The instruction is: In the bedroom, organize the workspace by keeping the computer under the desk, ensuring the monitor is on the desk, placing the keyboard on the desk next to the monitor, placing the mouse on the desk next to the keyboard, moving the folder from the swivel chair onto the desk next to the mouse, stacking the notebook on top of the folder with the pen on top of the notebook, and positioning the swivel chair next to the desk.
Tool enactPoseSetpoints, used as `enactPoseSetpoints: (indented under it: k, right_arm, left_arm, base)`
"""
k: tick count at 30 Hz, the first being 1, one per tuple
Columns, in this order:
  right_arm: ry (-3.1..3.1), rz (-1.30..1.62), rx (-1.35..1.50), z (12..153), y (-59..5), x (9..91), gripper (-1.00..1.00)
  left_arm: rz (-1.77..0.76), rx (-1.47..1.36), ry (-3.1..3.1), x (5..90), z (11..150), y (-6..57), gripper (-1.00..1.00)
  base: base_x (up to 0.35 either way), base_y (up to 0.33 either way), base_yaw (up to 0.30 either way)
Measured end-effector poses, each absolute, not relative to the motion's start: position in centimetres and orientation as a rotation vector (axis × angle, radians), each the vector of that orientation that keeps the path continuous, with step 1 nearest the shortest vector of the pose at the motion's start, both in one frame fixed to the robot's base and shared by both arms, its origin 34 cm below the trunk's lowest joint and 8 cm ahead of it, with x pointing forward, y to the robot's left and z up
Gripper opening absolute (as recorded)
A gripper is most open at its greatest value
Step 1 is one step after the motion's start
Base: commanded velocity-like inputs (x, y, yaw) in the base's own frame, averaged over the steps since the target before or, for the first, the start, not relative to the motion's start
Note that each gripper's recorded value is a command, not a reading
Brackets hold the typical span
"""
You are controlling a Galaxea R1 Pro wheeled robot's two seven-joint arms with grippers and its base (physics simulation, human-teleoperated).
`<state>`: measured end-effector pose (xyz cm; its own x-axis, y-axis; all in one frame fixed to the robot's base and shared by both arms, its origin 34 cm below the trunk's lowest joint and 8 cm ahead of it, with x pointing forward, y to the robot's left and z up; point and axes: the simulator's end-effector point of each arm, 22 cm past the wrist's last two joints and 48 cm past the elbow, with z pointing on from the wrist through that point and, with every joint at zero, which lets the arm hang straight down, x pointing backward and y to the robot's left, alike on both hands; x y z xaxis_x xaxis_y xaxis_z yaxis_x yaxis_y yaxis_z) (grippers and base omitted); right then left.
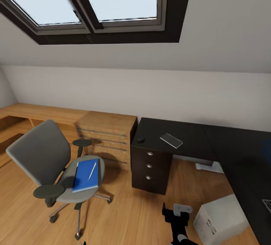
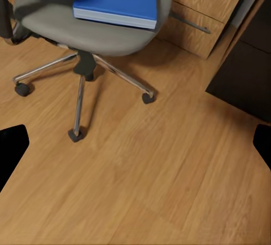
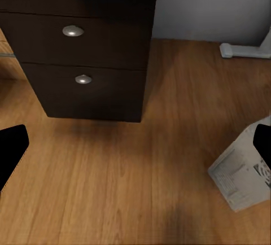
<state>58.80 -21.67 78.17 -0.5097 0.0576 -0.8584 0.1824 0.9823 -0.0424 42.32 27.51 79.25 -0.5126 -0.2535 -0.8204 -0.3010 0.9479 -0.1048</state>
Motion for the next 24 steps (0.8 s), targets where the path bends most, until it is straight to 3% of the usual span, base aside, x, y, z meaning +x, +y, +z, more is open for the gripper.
enactPoseSetpoints:
  k: [13,24]
  right_arm:
    - [2.103,-0.154,0.171,78.19,-21.67,58.8,1.0]
    - [2.088,-0.152,0.175,78.52,-21.66,59.01,1.0]
  left_arm:
    - [0.06,-0.39,2.135,42.26,79.17,27.34,1.0]
    - [0.056,-0.389,2.132,42.4,79.28,27.1,1.0]
  base:
    - [0.315,0.0,0.031]
    - [0.023,0.0,0.082]
